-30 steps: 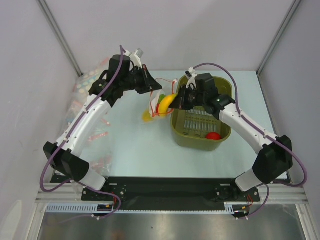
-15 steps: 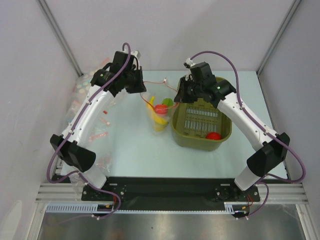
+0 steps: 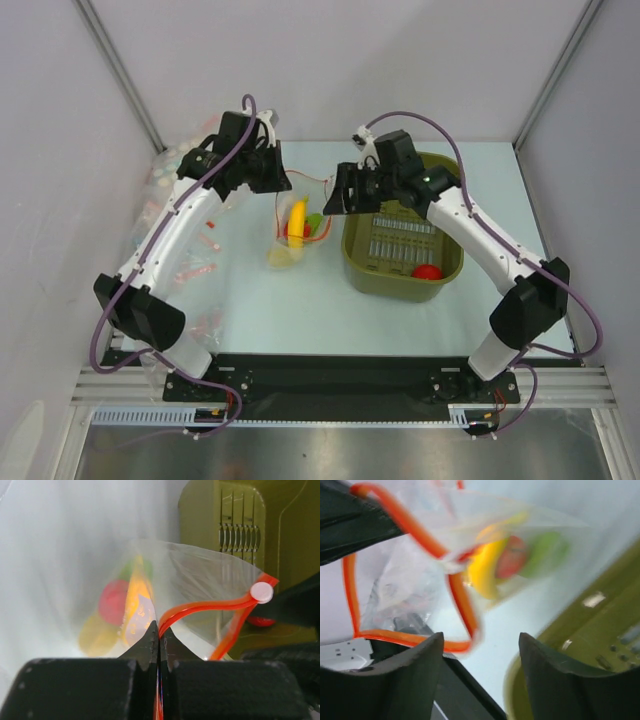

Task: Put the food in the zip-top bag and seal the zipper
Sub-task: Adjust the zipper food storage bag at the center of the board, then pick up the bin at the center of the board.

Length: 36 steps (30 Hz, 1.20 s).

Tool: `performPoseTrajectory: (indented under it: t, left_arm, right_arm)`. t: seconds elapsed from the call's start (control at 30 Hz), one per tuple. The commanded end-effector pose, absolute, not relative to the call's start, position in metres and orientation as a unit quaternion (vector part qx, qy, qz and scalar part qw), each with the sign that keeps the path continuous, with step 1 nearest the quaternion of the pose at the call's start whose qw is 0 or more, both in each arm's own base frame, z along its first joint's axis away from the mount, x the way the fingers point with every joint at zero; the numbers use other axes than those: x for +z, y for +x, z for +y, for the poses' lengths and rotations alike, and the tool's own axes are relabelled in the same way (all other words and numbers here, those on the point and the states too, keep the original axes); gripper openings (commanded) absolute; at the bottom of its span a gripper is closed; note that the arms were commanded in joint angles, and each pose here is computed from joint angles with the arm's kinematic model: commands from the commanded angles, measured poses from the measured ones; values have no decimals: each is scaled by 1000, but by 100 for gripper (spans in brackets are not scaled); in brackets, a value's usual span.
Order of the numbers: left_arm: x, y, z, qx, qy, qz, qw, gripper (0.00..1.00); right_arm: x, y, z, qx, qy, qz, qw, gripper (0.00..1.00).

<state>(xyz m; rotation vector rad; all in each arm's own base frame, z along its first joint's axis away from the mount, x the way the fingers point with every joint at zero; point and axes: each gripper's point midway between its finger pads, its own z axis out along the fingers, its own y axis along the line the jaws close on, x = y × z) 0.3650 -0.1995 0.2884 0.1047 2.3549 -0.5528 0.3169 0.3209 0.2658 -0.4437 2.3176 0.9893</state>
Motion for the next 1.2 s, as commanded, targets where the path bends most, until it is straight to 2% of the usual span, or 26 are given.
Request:
performPoseTrajectory:
  t: [0.0, 0.07, 0.13, 0.27, 0.37, 0.57, 0.7, 0.73, 0.77, 0.83, 0.97, 1.17]
  left_arm:
    - [302, 369, -199, -244, 36, 893, 377, 0]
    - [304, 369, -196, -241, 35, 890, 385, 0]
    - [305, 368, -193, -238, 36, 889, 390, 0]
    - [306, 369, -191, -234, 39, 887, 396, 0]
    - [306, 367, -189, -234, 40, 887, 396, 0]
    - [307, 361, -191, -244, 38, 884, 396, 0]
    - [307, 354, -191, -253, 37, 881, 398, 0]
    - [307, 352, -191, -254, 37, 881, 398, 0]
    - [305, 350, -189, -255, 37, 881, 397, 0]
    - [304, 347, -190, -257, 38, 880, 397, 0]
    - [305, 343, -191, -263, 40, 880, 394, 0]
    - [304, 343, -195, -276, 44, 876, 393, 0]
  right_arm:
    - [284, 344, 280, 393, -104, 858, 314, 70]
    - [291, 348, 249, 367, -69, 858, 353, 87]
    - [310, 349, 209, 353, -28, 845, 401, 99]
    - [303, 339, 155, 362, 44, 833, 417, 100]
    - [285, 326, 121, 287, 73, 861, 412, 100]
    - [315, 310, 67, 183, 141, 827, 513, 100]
    - [313, 296, 57, 202, 184, 799, 536, 100]
    - [310, 295, 57, 199, 181, 803, 531, 99]
    - [291, 293, 55, 179, 183, 829, 498, 93]
    - [270, 290, 51, 151, 185, 862, 448, 90]
    - [232, 275, 61, 148, 165, 909, 354, 92]
    - [205, 272, 75, 173, 151, 920, 316, 95]
